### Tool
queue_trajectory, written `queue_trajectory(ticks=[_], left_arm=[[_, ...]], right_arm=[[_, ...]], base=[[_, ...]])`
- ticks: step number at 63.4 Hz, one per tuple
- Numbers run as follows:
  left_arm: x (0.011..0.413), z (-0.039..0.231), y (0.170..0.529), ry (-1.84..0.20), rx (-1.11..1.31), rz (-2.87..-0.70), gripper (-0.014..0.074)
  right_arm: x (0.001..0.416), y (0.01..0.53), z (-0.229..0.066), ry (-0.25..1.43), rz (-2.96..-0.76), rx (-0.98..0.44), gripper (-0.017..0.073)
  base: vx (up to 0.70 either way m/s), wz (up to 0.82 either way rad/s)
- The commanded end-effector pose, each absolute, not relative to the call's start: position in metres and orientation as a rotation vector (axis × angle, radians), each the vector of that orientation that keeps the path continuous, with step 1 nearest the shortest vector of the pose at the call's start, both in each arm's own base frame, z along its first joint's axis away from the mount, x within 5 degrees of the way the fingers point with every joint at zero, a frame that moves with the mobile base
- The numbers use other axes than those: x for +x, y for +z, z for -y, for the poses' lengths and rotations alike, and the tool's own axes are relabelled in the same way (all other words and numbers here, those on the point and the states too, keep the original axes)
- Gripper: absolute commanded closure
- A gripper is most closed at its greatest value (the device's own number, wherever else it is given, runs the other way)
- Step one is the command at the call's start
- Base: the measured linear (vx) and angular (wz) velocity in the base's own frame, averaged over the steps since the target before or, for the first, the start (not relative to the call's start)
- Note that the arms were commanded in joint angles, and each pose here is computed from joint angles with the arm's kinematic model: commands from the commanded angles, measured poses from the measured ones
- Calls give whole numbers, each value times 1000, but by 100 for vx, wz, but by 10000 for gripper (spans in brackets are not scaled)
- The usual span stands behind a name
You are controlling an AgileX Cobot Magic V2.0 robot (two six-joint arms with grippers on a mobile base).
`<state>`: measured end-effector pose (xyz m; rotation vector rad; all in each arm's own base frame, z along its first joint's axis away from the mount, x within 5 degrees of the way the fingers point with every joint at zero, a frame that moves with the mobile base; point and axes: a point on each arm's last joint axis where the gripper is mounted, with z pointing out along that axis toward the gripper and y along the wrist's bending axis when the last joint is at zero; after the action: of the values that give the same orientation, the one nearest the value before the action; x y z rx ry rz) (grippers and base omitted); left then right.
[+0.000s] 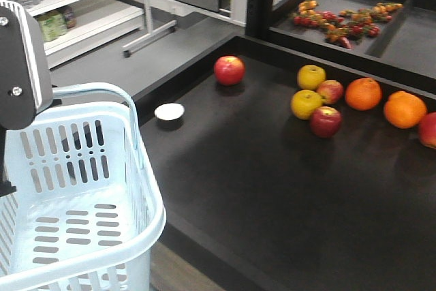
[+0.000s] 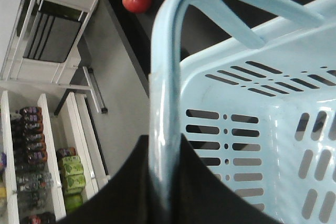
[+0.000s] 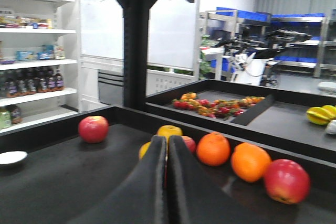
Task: Pick three apples into basket with both arms
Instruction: 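Drive alongside the fruit table, basket held in the left gripper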
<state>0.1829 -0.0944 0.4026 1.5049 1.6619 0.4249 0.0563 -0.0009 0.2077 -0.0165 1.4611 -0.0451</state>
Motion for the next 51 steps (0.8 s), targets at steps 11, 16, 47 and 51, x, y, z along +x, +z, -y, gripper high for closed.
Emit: queue_trajectory(ticks=[11, 16, 47, 51], left_arm=[[182, 94, 421, 437, 1422, -1578, 601], [182, 94, 421, 435, 1421, -1577, 601], [181, 94, 421, 436, 1420, -1576, 601], [181, 94, 421, 436, 1420, -1576, 601]], right_arm=[[55, 210, 1, -56, -1397, -17, 566], [55, 210, 1, -56, -1397, -17, 566], [55, 210, 1, -56, -1397, -17, 566], [55, 210, 1, -56, -1397, -17, 566]], base=[[5, -36], [1, -29], [2, -37], [2, -46]])
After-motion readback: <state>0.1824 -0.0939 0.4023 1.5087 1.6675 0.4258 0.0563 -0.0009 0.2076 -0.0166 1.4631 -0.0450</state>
